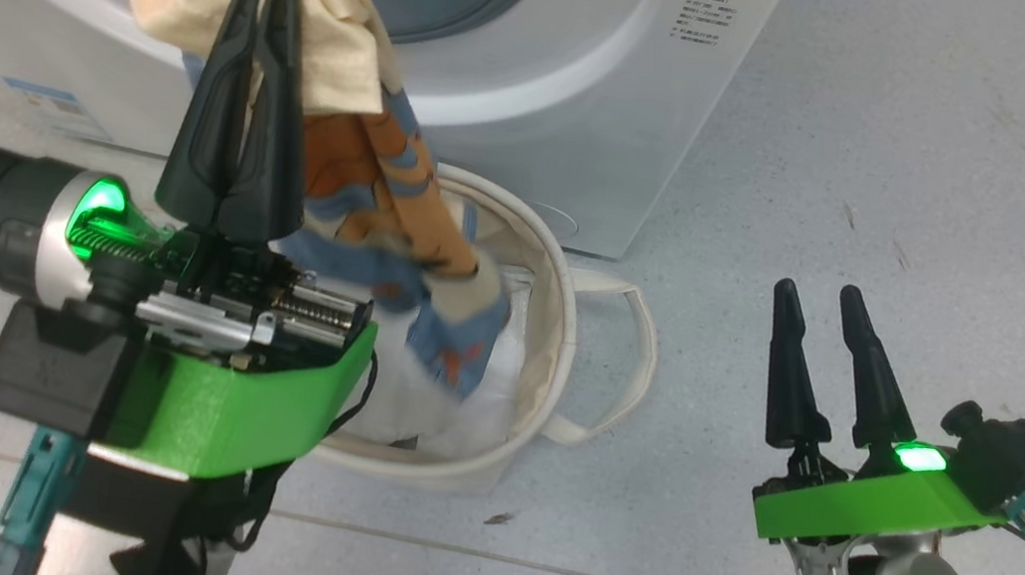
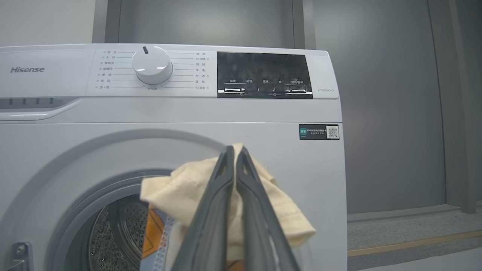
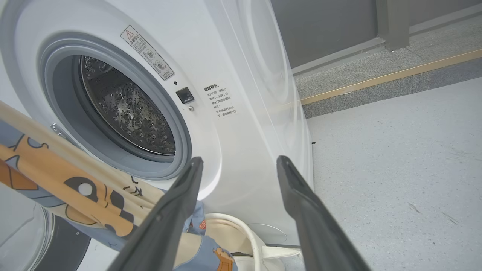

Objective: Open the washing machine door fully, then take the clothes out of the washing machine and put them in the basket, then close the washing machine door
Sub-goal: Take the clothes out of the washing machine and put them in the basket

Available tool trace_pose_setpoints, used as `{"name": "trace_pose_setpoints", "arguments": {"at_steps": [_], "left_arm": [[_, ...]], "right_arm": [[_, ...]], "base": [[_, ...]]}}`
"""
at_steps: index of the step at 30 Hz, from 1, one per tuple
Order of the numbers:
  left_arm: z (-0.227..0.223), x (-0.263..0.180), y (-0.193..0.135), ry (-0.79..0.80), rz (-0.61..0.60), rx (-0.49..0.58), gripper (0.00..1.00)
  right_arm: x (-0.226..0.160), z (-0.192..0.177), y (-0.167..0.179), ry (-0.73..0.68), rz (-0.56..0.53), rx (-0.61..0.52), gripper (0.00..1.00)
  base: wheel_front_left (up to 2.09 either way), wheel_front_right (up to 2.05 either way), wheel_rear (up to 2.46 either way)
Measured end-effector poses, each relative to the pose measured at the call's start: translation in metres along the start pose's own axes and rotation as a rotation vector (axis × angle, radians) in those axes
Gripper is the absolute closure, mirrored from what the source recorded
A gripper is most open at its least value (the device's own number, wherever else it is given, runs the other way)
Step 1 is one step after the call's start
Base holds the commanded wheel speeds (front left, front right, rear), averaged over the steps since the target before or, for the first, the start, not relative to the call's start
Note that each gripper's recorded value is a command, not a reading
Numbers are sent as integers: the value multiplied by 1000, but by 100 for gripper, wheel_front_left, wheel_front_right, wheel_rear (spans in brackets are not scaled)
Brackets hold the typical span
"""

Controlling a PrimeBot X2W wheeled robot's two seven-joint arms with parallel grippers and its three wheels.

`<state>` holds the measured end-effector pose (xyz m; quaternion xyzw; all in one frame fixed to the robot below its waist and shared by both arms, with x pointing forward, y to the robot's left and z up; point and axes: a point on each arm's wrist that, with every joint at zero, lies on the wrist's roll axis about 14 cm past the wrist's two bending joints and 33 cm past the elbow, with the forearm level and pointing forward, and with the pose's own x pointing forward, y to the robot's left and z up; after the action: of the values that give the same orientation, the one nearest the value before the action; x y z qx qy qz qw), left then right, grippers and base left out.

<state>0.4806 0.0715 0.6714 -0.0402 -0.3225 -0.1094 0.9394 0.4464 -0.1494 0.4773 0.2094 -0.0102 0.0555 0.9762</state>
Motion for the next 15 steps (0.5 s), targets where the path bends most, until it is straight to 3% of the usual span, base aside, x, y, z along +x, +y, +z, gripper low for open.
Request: {"name": "trace_pose_setpoints", "arguments": {"at_steps": [7,15], "left_arm": [[-4,0,-7,2,-20,-6,100],[-62,-10,-13,151,-49,-8,100]], "right_arm": [[2,-4,-2,9,-4,1,0],[9,-10,-9,18,-16,6,0]], "base": [[0,0,0],[0,0,0]]}}
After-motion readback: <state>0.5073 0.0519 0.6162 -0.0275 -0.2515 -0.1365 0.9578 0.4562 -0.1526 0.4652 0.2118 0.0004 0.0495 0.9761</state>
